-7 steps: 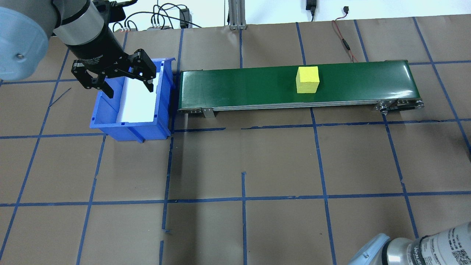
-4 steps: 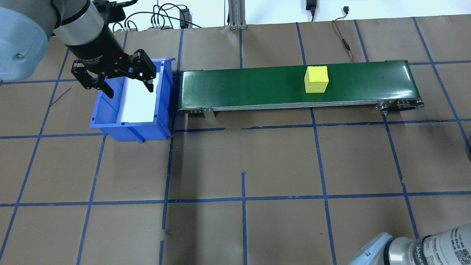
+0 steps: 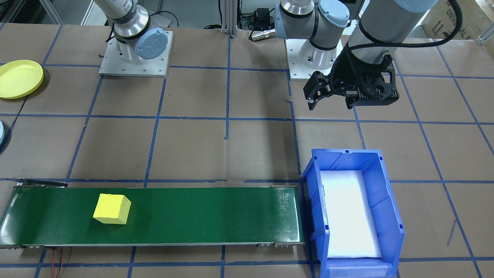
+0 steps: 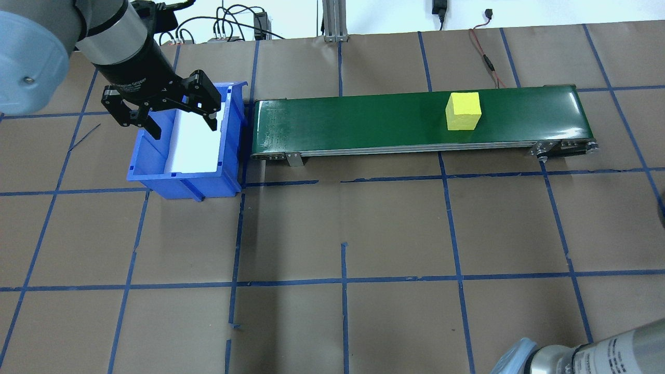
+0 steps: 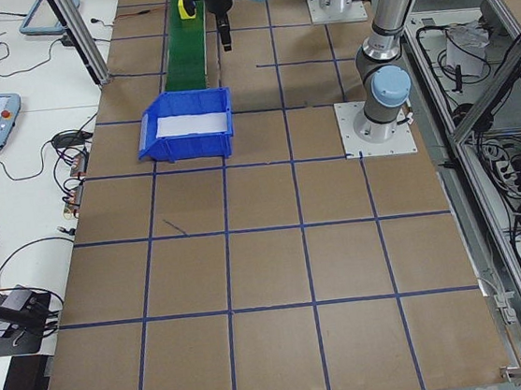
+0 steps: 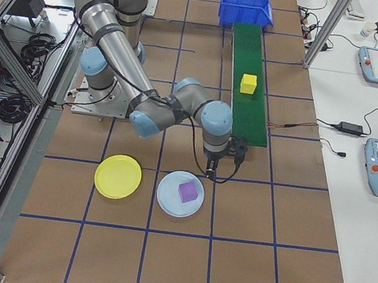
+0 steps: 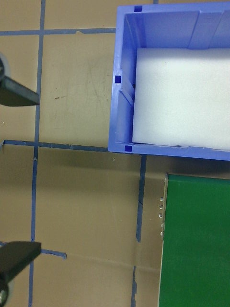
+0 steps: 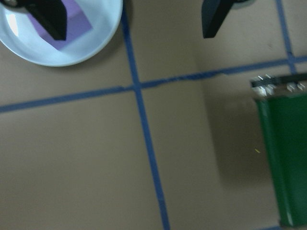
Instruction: Move block left to right into plate
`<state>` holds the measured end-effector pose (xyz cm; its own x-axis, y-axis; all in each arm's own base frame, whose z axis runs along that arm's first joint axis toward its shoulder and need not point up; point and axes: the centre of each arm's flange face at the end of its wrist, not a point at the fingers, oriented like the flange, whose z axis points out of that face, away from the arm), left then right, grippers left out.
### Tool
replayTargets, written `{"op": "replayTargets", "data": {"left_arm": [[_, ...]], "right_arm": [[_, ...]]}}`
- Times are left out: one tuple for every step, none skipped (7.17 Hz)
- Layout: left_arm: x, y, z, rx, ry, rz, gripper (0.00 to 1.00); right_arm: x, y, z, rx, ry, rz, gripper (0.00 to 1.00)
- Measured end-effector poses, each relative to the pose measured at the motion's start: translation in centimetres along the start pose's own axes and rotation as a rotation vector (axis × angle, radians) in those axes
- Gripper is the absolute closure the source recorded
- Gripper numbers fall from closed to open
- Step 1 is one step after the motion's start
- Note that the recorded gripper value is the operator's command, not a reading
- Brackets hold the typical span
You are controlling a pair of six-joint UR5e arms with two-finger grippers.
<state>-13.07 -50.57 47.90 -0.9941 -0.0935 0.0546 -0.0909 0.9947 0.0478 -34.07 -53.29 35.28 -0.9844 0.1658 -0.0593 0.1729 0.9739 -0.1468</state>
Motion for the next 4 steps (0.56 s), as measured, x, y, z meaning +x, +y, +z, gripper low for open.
{"op": "replayTargets", "data": {"left_arm": [[0.0,0.0,0.0,-0.001,0.001,-0.001,0.00],[0.0,0.0,0.1,-0.001,0.003,-0.001,0.00],[0.0,0.0,0.1,0.000,0.004,-0.001,0.00],[0.0,0.0,0.0,0.001,0.004,-0.001,0.00]], "right_arm": [[-6.3,-2.8,-0.5,0.027,-0.029,0.039,0.00],[-11.6,-4.5,-0.5,0.049,-0.087,0.072,0.00],[-16.3,-5.6,-0.3,0.057,-0.144,0.094,0.00],[-20.2,-6.5,0.0,0.074,-0.177,0.106,0.00]]}}
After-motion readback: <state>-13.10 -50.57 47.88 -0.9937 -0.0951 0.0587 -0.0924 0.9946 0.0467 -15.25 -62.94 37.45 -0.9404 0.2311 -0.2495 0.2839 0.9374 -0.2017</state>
